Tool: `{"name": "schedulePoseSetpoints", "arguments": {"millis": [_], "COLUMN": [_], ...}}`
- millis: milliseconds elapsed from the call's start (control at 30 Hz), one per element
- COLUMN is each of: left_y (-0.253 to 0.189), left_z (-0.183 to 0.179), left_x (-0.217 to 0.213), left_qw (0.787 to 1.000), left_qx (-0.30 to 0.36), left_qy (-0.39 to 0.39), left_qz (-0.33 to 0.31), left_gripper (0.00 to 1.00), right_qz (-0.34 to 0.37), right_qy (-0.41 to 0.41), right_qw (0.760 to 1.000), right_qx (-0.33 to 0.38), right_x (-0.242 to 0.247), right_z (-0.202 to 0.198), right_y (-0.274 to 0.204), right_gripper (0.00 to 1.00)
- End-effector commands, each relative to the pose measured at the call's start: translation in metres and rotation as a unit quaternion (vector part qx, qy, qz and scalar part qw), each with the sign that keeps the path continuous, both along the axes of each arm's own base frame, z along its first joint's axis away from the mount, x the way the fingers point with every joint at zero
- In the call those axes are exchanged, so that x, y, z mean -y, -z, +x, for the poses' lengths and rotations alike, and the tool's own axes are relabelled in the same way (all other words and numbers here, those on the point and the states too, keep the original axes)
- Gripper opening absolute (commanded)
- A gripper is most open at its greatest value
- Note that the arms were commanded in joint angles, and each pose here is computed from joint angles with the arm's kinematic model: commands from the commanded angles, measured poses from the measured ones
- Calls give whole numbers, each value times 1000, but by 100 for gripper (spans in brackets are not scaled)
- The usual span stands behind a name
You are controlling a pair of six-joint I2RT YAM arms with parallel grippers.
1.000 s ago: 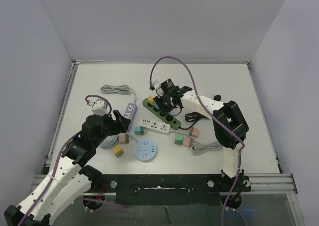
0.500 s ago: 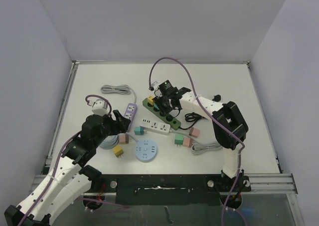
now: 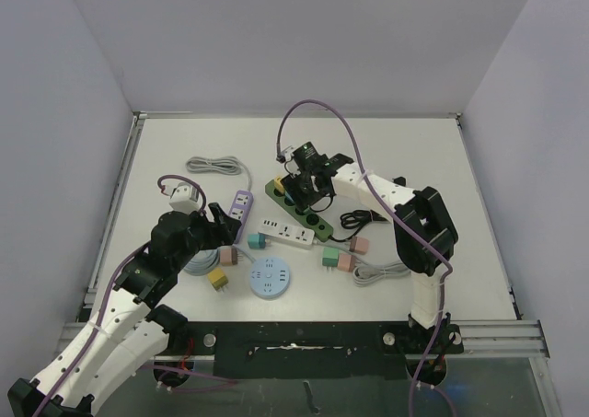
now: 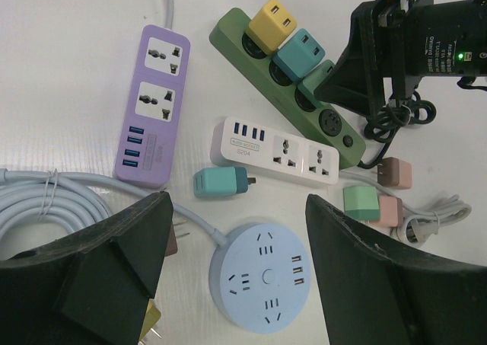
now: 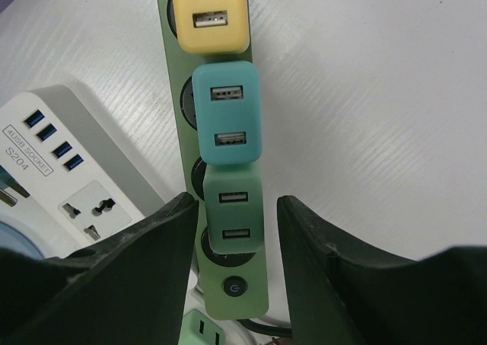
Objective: Insert the plug
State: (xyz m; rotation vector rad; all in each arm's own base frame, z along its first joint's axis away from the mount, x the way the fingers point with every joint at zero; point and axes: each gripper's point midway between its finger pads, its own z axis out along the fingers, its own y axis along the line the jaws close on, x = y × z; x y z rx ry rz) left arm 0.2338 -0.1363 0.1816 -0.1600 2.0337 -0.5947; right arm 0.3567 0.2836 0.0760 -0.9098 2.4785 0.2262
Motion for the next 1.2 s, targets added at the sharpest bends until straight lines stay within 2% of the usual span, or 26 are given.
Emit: {"name": "schedulePoseSetpoints", "arguments": {"millis": [0, 100, 200, 400, 533, 700, 900, 1033, 1167], "left_y": [-16, -16, -17, -17, -17, -18, -17, -16, -17], "left_z": [3, 3, 2, 2, 2, 3, 3, 3, 3], "left_x": [3, 3, 2, 2, 2, 1, 1, 1, 1], "left_qw": [1000, 1000, 1000, 1000, 1000, 1000, 1000, 1000, 1000], "left_qx": [24, 24, 26, 25, 26, 27, 26, 25, 25], "left_qy": [4, 4, 4, 3, 3, 0, 0, -1, 0], "left_qz": [-15, -16, -17, -17, -16, -15, -14, -13, -13], "left_gripper": [70, 70, 70, 70, 70, 70, 70, 70, 70], "right_qz": [17, 10, 5, 9, 3, -2, -32, -60, -71], "right_qy": [14, 21, 26, 25, 16, 1, -1, 12, 32], "right_qw": [1000, 1000, 1000, 999, 996, 990, 985, 987, 992], "right_qx": [17, 2, -10, -45, -88, -143, -167, -148, -95], "right_x": [0, 4, 8, 13, 18, 21, 26, 32, 31], "right_z": [6, 3, 2, -1, -10, -31, -43, -39, -18], "right_y": [-25, -17, -9, 12, 44, 87, 121, 123, 97], "right_gripper": [46, 44, 38, 15, 0, 0, 0, 0, 0]}}
